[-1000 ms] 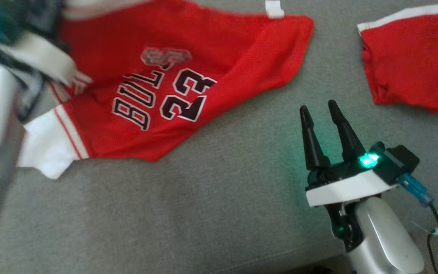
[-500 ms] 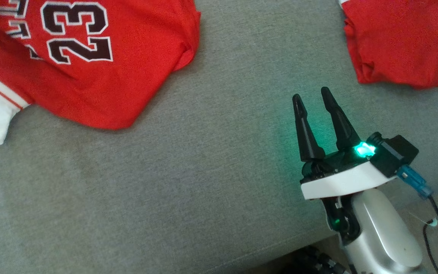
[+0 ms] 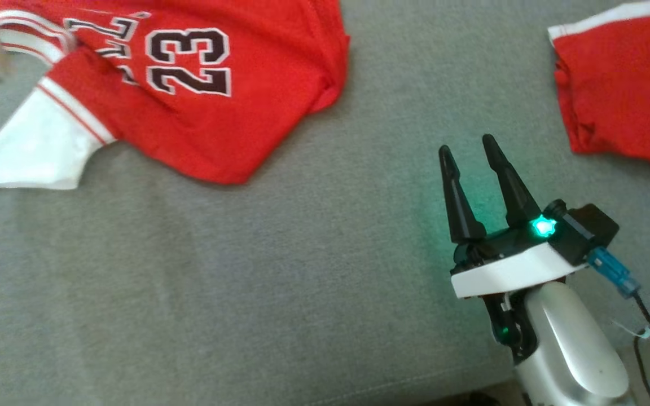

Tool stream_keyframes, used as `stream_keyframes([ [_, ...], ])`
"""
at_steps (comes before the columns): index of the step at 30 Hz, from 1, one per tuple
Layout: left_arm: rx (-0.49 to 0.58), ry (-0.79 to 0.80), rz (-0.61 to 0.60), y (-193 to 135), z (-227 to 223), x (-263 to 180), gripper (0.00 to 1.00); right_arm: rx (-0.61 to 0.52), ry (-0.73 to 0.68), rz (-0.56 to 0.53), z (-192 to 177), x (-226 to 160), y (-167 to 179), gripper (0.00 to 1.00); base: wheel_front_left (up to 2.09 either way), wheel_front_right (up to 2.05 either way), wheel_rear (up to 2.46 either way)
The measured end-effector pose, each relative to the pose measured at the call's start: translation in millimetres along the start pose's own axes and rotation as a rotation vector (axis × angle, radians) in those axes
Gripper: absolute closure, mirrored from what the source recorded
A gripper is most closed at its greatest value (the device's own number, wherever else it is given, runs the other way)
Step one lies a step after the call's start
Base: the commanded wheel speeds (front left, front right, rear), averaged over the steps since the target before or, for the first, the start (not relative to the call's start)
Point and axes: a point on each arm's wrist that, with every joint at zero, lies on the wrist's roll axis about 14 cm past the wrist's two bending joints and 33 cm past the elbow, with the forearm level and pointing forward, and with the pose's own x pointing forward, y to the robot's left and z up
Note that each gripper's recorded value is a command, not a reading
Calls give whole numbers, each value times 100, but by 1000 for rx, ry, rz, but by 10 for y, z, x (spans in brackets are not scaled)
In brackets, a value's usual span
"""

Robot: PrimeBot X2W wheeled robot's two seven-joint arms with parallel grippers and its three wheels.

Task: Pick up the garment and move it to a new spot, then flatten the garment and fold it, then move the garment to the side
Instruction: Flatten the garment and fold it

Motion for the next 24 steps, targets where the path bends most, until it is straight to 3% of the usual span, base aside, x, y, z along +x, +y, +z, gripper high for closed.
stream_keyframes([
  [11,-87,-58,-64,-395,80,-1070,0,-14,-39,68,143,-30,266,0,0,0,0],
  [18,-164,1,5,-577,-187,-1957,0,-13,-44,132,158,-52,509,0,0,0,0],
  [24,-235,42,58,-707,-317,-2420,0,-24,-19,159,77,-62,606,0,0,0,0],
])
